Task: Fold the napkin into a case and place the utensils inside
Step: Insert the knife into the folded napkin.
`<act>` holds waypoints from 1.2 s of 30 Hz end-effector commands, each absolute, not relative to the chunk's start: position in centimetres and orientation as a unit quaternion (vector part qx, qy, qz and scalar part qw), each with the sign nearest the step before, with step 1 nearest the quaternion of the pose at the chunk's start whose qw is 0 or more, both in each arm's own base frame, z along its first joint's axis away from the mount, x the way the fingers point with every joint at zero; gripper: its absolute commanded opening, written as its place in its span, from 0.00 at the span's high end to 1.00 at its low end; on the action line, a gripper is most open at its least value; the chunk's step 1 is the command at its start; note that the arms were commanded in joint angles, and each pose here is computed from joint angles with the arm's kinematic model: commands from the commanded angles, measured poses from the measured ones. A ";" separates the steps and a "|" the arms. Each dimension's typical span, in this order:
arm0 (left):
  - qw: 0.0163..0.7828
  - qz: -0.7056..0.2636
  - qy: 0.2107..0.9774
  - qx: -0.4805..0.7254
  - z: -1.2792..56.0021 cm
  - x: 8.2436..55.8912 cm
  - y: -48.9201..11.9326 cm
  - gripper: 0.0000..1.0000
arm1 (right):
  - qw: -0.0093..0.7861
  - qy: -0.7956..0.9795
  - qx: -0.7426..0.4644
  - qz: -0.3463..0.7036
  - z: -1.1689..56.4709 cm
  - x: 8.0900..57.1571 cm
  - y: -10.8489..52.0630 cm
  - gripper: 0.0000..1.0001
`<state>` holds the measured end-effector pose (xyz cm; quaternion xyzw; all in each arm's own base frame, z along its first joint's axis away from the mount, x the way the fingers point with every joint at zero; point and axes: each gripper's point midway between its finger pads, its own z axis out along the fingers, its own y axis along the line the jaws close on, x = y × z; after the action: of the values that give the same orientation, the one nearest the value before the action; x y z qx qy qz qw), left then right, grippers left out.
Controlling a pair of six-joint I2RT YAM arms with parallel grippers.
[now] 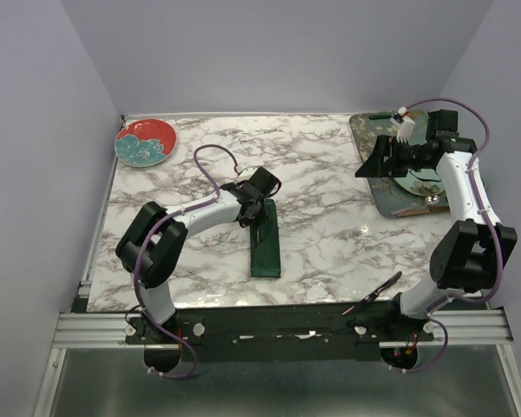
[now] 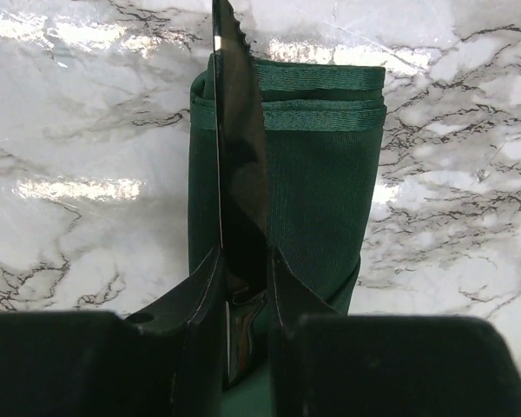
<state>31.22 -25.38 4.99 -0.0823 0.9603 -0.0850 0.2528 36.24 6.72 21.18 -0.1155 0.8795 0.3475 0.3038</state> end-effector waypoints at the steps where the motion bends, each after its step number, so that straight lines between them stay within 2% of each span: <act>1: 0.247 -0.097 0.960 -0.087 5.8 30.4 -25.5 1.00 | 0.315 0.873 -0.125 0.350 21.8 35.4 6.8 0.00; 11: 0.244 -0.106 0.961 -0.079 6.0 30.1 -25.9 1.00 | 0.312 0.868 -0.123 0.366 21.1 35.0 7.3 0.00; 20: 0.242 -0.115 0.961 -0.068 6.0 29.9 -26.1 1.00 | 0.247 0.850 -0.096 0.454 17.7 35.3 14.1 0.21; 21: 0.242 -0.115 0.961 -0.067 5.9 29.9 -26.2 1.00 | 0.240 0.850 -0.091 0.460 17.2 35.4 14.7 0.28; 24: 0.239 -0.120 0.962 -0.061 5.7 29.8 -26.4 1.00 | 0.205 0.845 -0.098 0.483 15.4 35.6 18.8 0.37; 28: 0.237 -0.124 0.962 -0.059 5.6 29.9 -26.7 1.00 | 0.178 0.837 -0.104 0.506 13.4 36.3 23.3 0.41; 36: 0.233 -0.131 0.962 -0.050 5.4 29.9 -27.0 1.00 | 0.131 0.844 -0.088 0.513 8.8 36.9 26.9 0.43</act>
<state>29.92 -26.21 4.84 -0.0610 0.9650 -0.1107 0.2299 35.24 25.20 9.09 -0.0983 0.8532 0.4980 0.1201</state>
